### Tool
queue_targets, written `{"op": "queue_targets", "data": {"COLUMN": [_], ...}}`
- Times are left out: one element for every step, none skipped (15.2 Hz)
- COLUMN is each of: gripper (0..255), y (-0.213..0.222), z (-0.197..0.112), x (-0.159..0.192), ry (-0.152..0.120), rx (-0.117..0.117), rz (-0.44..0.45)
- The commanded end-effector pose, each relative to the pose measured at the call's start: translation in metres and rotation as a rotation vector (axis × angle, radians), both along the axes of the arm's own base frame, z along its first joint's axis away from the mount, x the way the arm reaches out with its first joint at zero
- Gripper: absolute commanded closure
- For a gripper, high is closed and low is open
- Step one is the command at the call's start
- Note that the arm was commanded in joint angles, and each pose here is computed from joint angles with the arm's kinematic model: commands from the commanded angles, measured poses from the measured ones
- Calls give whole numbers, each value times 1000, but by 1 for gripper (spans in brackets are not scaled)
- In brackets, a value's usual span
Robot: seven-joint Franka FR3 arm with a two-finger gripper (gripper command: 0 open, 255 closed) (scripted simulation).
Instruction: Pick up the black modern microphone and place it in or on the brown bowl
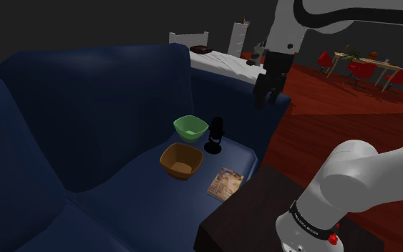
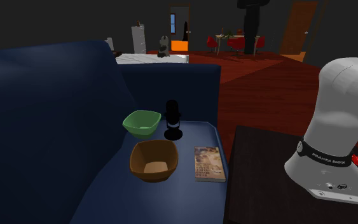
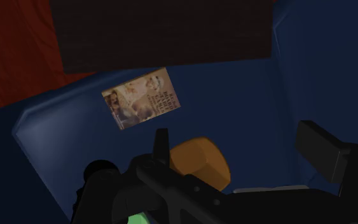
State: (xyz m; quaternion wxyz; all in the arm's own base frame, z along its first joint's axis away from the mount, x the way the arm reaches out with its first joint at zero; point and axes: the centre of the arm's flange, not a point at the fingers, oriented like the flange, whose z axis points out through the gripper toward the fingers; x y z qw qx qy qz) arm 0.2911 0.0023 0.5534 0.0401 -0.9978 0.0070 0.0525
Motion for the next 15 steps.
{"op": "queue_targets", "data": {"gripper": [0,0,0,0,0,0,0,0,0,0,0,0,0,0,0], "y": [0,-7,-14,-22,-29,-36,-43,-50,-57,-64,-71,-78,-85,-92,-99], "z": [0,-10,-19,-29,-38,-48,-57,-67,-76,-86,-95,-104,-114,-123,-132], "x": [0,4,8,13,17,22,26,31,36,41,46,51,56,61,67], "ry": [0,-5,-9,-14,-19,-24,-28,-33,-38,-43,-47,-52,-57,-62,-66], "rx": [0,-1,-2,-4,-5,-6,-7,-8,-9,-11,-12,-13,-14,-15,-17], "rz": [0,7,14,20,27,34,41,47,54,61,68,75,81,88,95]}}
